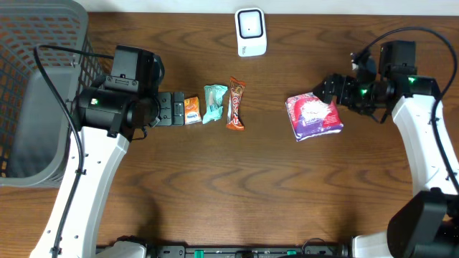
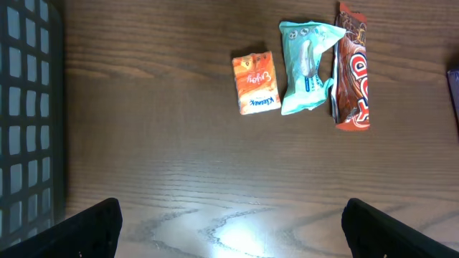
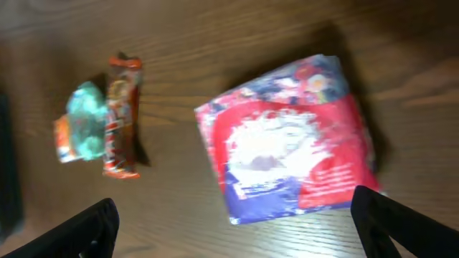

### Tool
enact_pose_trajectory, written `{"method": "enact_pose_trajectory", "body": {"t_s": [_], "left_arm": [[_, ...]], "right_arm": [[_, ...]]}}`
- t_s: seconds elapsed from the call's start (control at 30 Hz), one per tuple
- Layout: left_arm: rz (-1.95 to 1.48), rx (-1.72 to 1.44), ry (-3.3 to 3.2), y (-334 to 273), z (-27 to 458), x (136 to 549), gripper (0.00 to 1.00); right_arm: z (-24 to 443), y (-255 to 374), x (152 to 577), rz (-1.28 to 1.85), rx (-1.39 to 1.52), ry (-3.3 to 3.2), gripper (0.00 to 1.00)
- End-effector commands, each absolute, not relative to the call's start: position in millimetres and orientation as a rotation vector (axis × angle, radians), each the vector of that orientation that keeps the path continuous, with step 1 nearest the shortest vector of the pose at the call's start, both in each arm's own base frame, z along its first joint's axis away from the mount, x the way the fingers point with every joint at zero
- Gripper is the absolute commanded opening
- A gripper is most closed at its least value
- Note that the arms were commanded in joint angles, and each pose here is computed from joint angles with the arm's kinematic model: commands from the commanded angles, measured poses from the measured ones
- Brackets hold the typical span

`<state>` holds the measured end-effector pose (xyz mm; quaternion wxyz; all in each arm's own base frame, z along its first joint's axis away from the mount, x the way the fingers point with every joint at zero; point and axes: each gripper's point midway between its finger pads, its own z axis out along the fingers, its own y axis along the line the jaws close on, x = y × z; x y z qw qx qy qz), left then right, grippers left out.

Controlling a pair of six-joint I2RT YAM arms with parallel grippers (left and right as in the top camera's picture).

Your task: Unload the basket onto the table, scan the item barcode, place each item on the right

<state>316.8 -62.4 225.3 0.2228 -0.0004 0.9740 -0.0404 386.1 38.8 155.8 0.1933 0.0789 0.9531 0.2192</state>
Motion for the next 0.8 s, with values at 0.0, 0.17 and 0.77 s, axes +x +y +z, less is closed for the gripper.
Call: {"method": "enact_pose_trajectory", "body": {"t_s": [0.0, 0.17, 0.77], "left_arm": [[-0.100, -0.005, 2.690, -60.9, 225.6, 315.4, 0.98], [-0.100, -0.005, 2.690, -60.9, 225.6, 315.4, 0.98], [-0.100, -0.005, 2.690, -60.9, 225.6, 315.4, 0.98]], "right_arm": [[148.5, 13.9, 391.0, 0.394, 0.248, 2.693, 0.99], [143.4, -2.6, 389.1, 0.262, 0.285, 2.710, 0.99], [68.9, 18.4, 393.3, 0.425, 0.069, 2.852, 0.99]]}}
